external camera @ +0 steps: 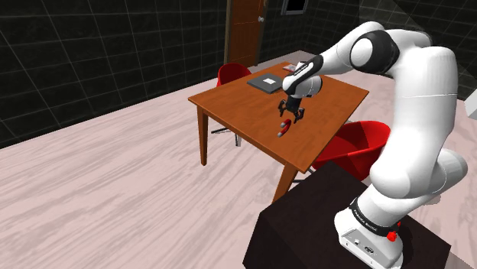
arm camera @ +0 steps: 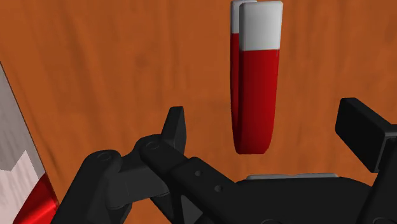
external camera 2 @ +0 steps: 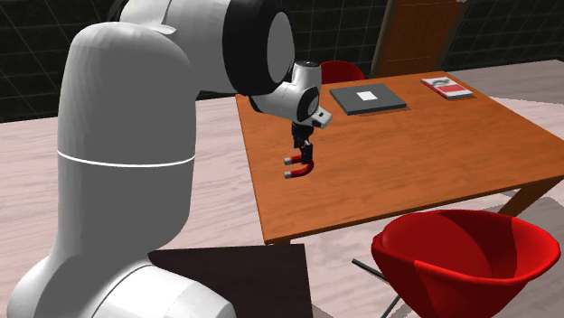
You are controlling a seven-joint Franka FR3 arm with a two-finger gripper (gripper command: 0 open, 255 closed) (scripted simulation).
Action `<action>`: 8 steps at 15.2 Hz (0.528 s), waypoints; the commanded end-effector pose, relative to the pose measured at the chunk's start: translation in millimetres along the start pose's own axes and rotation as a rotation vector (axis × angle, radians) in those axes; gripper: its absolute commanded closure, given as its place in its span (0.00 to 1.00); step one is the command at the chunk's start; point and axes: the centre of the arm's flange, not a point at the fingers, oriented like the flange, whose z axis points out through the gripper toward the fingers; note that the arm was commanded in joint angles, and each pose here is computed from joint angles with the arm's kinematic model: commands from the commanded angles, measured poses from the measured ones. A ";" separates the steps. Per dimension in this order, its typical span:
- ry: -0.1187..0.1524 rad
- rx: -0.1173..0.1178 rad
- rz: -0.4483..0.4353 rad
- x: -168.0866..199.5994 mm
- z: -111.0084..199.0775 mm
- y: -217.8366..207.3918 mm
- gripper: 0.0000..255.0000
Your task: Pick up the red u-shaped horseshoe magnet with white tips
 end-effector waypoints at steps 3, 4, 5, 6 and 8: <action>0.000 0.000 0.014 3.0 22.4 -0.7 0.00; 0.000 0.000 0.014 3.0 27.7 -0.7 0.00; 0.000 0.000 0.014 3.1 33.0 -0.7 0.00; 0.000 0.000 0.014 3.0 38.2 -0.6 0.00; 0.000 0.000 0.014 3.1 41.3 -0.7 0.00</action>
